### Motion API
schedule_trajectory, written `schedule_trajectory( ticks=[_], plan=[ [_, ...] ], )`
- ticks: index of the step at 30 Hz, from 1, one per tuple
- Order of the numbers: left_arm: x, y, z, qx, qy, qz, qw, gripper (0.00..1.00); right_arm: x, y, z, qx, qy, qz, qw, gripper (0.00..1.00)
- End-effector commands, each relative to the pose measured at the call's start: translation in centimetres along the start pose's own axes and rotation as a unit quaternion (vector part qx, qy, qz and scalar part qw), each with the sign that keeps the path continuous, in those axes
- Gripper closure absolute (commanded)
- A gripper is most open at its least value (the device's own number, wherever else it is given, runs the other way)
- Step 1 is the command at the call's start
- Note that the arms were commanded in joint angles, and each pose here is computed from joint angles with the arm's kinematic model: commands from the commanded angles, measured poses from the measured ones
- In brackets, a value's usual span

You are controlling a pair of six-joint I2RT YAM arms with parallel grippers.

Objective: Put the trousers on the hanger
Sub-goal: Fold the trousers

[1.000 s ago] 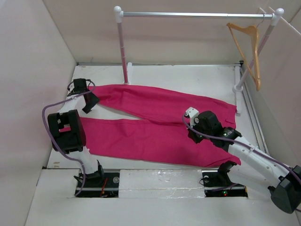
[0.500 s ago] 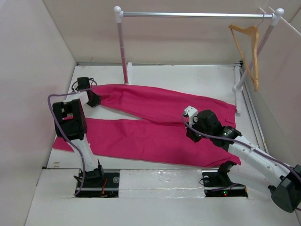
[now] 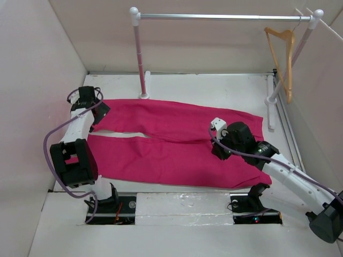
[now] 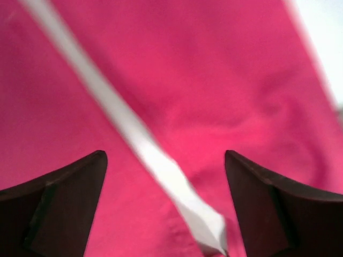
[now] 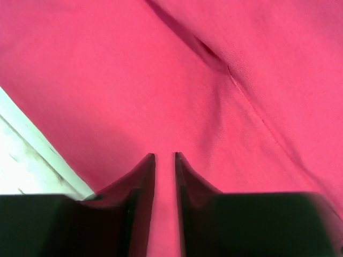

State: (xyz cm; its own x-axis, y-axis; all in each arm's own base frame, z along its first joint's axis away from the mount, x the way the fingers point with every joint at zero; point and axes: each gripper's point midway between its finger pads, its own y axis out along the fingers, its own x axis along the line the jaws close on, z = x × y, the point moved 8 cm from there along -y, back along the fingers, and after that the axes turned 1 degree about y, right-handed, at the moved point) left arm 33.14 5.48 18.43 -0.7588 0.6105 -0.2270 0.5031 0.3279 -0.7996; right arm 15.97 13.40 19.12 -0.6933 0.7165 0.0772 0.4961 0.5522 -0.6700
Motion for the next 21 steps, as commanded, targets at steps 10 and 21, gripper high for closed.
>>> schedule_trajectory(
  ticks=[10, 21],
  plan=[
    [-3.0, -6.0, 1.6, -0.049, 0.064, 0.066, 0.995, 0.82, -8.6, -1.7, 1.1, -0.029, 0.142, 0.093, 0.985, 0.30],
    [-7.0, -11.1, 14.7, 0.047, 0.204, 0.276, 0.938, 1.00, -18.0, -6.1, 8.9, -0.009, 0.342, 0.358, 0.869, 0.26]
  ],
)
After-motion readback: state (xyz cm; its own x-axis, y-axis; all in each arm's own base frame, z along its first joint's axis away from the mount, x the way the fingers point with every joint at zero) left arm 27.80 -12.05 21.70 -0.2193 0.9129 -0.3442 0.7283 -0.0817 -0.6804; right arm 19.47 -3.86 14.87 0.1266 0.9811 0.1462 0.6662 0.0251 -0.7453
